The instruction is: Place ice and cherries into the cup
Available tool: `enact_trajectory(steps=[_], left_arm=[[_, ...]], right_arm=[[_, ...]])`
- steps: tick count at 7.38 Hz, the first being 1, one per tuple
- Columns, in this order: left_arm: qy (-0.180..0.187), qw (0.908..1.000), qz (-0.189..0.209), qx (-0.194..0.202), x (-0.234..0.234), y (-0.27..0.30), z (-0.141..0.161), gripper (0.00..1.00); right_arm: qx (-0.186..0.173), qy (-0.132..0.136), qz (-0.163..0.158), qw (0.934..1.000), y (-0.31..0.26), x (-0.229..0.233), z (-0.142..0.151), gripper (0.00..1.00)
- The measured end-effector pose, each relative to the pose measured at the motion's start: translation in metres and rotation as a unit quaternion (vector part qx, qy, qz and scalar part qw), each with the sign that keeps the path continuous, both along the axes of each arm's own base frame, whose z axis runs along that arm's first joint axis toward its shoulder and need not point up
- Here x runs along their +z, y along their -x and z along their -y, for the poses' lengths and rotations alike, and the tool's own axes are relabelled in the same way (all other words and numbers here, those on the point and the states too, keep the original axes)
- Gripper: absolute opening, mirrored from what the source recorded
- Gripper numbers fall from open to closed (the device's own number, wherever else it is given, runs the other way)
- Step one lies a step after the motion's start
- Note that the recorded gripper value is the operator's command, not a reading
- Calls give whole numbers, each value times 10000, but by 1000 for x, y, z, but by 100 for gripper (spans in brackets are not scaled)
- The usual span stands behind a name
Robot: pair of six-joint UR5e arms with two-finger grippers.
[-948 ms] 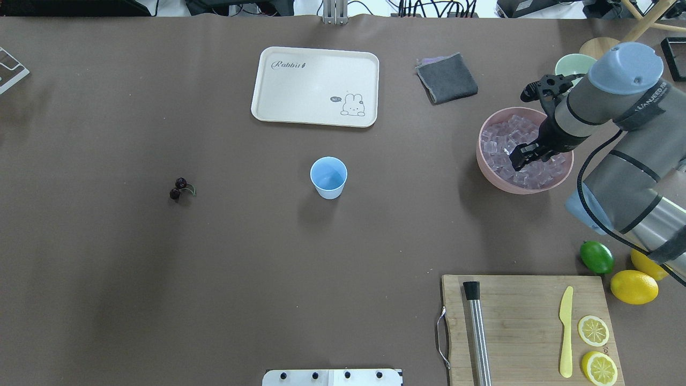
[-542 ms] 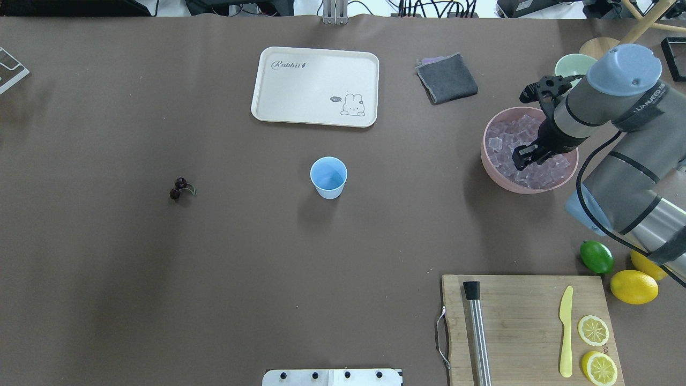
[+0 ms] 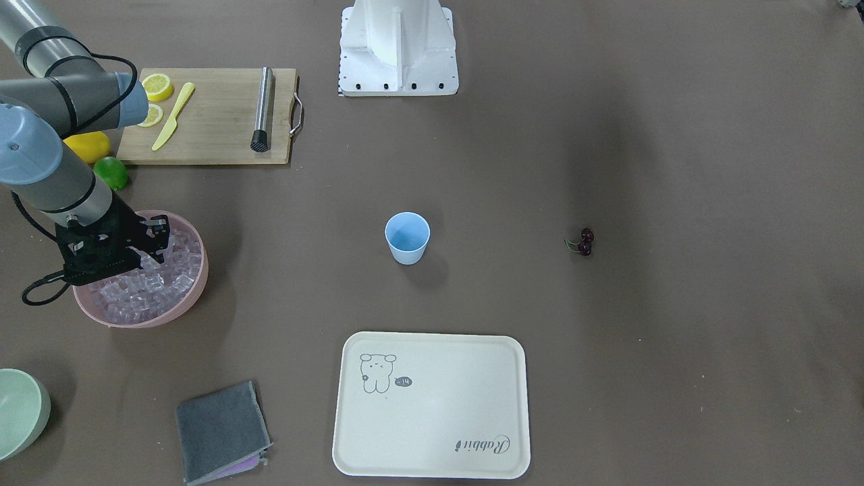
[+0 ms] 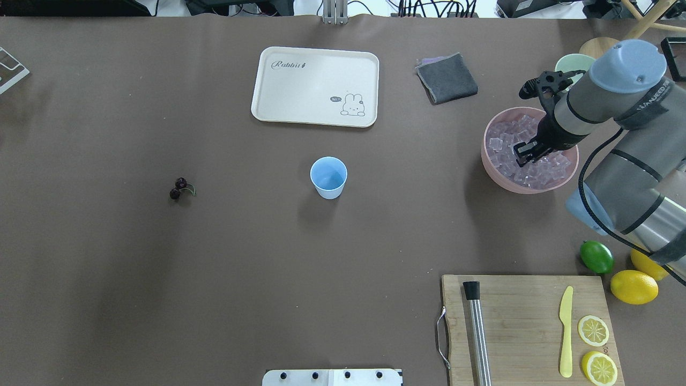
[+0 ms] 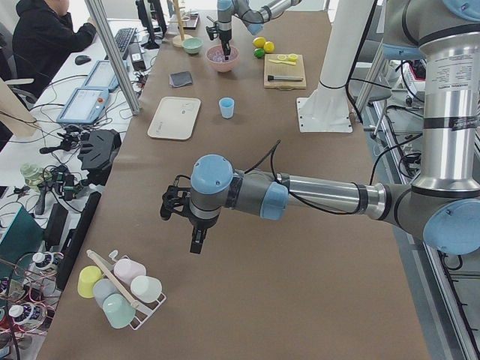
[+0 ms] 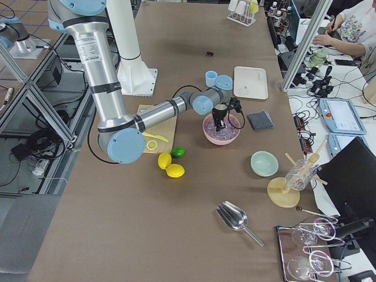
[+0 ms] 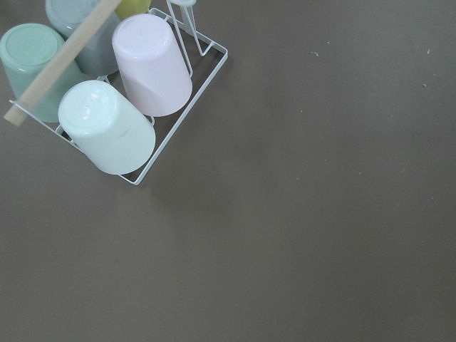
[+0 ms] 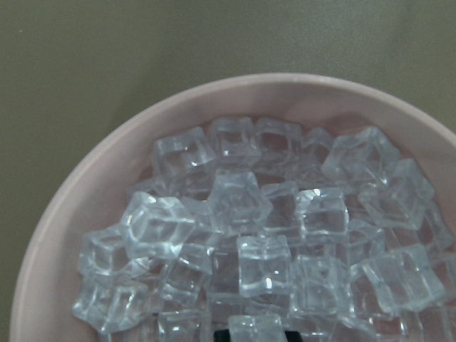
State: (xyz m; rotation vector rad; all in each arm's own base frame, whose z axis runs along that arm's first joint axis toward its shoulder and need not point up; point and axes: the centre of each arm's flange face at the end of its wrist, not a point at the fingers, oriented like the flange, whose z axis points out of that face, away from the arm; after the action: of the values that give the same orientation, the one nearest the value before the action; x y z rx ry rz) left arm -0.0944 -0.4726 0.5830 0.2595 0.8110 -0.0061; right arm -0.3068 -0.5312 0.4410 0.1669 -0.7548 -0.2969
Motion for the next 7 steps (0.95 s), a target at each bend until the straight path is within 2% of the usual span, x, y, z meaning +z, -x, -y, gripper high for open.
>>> enact_trajectory(steps=[2,3,5,7], left_arm=[[2,10000,-5,1,0,0,0,98],[4,10000,-7,3,1,0,-1,98],[-23,10000,-6,-4,-1,0,-3,98],[-61,10000,-3,-14,-5,1,-3,98]], right_arm=[[189,-140,217,9995,-24,-57,6,0],[283,-63,333,9990,-22,-110,12,0],[525,350,524,9966,27,-212,-2,0],[727,537,510,9946,121,-276,-44,0]])
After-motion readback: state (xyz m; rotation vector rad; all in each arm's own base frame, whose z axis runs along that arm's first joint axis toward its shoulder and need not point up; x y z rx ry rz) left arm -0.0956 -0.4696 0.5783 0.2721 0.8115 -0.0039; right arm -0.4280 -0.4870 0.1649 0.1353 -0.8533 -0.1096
